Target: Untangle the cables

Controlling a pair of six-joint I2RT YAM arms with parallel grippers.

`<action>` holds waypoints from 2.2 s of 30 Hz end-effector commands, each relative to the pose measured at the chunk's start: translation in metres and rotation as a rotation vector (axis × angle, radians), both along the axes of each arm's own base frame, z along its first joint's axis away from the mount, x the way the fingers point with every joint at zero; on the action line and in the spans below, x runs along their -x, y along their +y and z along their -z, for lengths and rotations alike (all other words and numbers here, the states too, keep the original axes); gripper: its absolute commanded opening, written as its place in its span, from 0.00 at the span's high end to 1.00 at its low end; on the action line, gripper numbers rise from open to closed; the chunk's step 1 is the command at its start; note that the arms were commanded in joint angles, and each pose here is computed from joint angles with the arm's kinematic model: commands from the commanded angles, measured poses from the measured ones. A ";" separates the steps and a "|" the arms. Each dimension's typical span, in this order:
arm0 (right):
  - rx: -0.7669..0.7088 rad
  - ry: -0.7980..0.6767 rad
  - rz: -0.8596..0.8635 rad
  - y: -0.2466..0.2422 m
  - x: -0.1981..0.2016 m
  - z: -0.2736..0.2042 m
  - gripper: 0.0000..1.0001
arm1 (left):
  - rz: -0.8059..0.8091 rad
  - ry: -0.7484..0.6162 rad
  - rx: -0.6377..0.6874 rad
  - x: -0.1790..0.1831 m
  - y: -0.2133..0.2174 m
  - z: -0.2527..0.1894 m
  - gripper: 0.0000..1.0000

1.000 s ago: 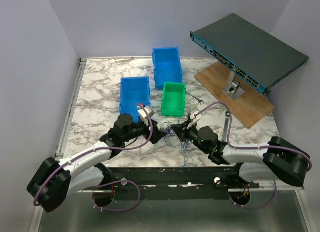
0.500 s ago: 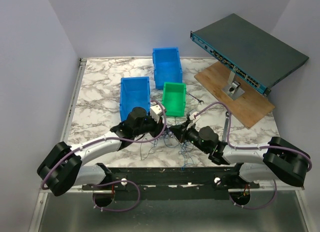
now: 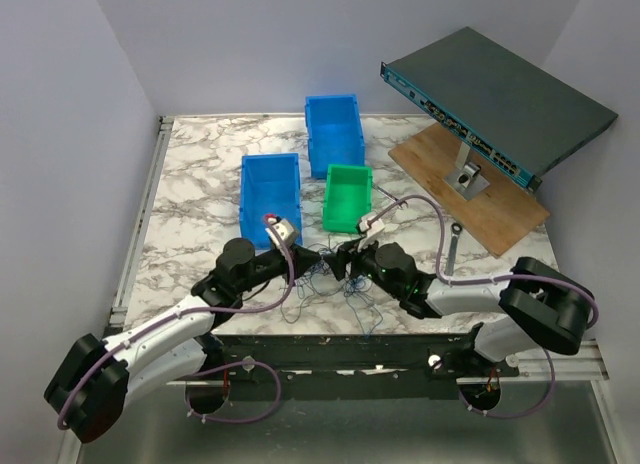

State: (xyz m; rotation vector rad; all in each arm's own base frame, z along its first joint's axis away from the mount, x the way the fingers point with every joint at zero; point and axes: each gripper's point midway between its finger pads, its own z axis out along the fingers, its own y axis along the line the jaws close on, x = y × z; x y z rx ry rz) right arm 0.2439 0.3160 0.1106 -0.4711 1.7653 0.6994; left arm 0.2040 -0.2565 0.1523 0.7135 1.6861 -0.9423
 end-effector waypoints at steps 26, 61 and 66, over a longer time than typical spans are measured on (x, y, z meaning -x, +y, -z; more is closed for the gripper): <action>0.135 0.196 0.963 -0.176 -0.069 0.049 0.39 | -0.936 -0.201 0.435 -0.033 0.191 -0.047 1.00; -0.164 0.046 0.514 -0.137 -0.046 -0.013 0.35 | -0.417 -0.094 0.203 -0.032 0.091 -0.030 1.00; -0.167 0.031 0.342 -0.108 -0.039 -0.018 0.30 | -0.388 -0.082 0.190 -0.032 0.086 -0.028 0.80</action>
